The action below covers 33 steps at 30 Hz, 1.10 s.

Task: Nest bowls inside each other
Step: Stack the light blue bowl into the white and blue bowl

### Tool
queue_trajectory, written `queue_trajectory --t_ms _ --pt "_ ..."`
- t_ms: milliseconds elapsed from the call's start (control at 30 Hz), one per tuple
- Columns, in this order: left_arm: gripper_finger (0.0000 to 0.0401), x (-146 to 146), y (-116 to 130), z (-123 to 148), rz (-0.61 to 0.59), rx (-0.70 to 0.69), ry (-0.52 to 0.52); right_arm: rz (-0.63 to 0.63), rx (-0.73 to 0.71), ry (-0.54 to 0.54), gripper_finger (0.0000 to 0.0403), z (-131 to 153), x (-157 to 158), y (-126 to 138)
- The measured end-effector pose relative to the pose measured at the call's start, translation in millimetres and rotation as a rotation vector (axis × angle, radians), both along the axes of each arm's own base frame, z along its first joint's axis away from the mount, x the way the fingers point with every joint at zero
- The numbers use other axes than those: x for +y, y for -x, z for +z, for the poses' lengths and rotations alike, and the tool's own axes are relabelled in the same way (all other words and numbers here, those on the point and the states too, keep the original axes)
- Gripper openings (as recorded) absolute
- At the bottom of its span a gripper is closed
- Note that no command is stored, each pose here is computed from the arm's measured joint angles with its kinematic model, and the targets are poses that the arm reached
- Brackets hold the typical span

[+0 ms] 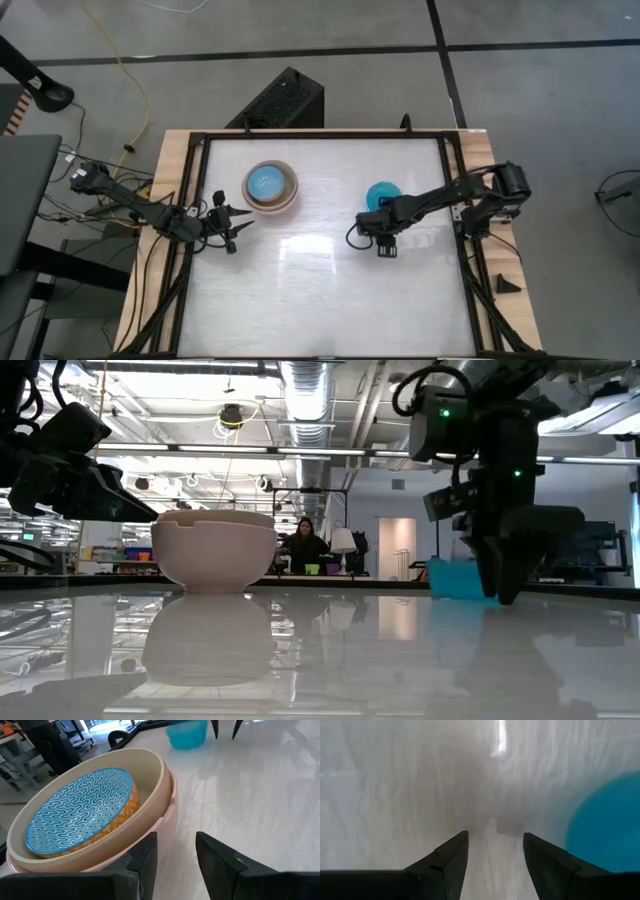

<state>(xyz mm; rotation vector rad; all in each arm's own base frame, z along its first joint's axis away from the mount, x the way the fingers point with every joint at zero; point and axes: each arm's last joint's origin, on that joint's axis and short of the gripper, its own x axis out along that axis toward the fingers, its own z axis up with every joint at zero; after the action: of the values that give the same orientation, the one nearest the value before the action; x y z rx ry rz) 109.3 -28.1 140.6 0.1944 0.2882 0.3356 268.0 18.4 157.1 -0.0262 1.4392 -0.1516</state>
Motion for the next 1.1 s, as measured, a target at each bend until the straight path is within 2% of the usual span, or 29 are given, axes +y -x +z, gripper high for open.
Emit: queue_trajectory --t_ms 133,333,467,567,833,967,1100 --pt "0.0126 0 0 0 0.000 0.000 0.000 0.006 0.045 0.004 0.0220 9 2 -6" --pt "0.0125 0 0 0 0.000 0.000 0.000 0.043 0.067 0.012 0.0220 46 13 -14" --pt "0.0125 0 0 0 0.000 0.000 0.000 0.090 0.024 0.091 0.0220 69 14 -15" --pt "0.0125 0 0 0 0.000 0.000 0.000 0.056 -0.003 0.123 0.0220 77 2 -13" --pt "0.0125 0 0 0 0.000 0.000 0.000 -0.125 -0.011 0.090 0.0220 64 -42 -7" --pt "0.0126 0 0 0 0.000 0.000 0.000 -0.164 -0.051 -0.005 0.0220 53 -54 -7" --pt "0.0125 0 0 0 0.000 0.000 0.000 -0.195 -0.076 0.010 0.0220 49 -62 -7"
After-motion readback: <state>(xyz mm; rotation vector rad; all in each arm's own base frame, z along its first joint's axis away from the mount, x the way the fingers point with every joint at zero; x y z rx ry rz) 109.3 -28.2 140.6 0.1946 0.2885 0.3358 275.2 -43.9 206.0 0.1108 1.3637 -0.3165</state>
